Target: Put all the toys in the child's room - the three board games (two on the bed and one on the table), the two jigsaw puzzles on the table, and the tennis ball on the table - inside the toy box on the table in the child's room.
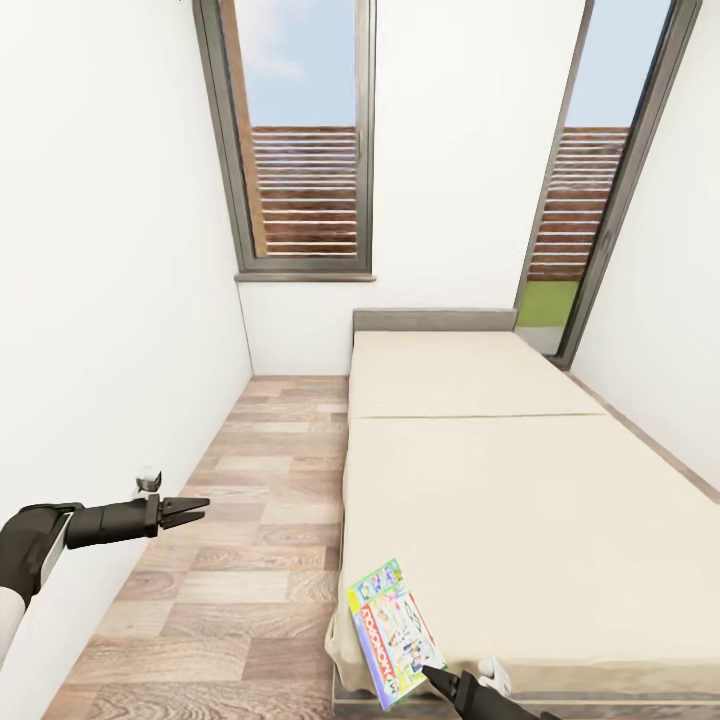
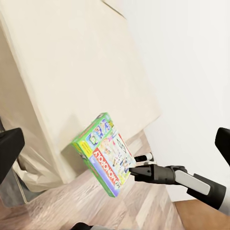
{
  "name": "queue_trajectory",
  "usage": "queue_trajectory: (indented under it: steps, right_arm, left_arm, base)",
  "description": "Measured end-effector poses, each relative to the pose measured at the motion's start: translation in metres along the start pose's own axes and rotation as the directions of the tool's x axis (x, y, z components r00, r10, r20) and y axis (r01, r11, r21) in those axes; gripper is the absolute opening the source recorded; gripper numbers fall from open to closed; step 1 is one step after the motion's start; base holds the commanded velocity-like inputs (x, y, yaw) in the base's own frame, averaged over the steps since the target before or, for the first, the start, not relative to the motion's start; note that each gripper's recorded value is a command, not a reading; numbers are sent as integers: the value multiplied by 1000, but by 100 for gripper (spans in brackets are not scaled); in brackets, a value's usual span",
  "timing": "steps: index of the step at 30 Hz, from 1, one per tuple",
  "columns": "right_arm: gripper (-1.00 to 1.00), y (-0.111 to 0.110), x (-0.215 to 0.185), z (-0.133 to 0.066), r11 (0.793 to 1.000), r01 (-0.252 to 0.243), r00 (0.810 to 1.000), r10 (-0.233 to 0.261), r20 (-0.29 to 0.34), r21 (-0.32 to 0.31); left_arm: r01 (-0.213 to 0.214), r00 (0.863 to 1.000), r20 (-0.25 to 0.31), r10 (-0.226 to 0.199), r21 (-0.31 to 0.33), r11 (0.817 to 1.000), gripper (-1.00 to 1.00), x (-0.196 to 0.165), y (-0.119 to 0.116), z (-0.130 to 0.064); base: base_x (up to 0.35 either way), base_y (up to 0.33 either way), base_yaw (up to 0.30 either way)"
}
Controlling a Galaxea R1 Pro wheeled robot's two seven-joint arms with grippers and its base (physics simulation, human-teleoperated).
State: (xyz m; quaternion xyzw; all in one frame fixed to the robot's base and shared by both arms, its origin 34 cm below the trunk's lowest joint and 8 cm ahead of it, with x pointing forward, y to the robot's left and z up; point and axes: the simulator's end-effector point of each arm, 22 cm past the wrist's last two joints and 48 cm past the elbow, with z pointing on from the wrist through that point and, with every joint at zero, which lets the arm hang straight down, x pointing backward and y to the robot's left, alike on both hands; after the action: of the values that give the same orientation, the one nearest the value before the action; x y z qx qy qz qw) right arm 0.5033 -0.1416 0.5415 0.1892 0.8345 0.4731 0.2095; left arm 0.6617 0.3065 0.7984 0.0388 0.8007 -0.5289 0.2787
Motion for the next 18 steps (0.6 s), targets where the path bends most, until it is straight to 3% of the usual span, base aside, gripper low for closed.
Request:
queue_trajectory:
  steps: [11,18]
  right_arm:
    - [-100,19,-11,-12,1000,-6,1000,6,14,-11]
    - [-100,44,-18,-18,997,-7,1000,9,23,-72]
  left_arm:
    - [1,1000,0,-1,-1,1000,100,-12,-16,-5]
    - [1,1000,0,-1,-2,1000,100,-19,-26,-8]
  base:
    - [0,0,0]
    - [0,0,0]
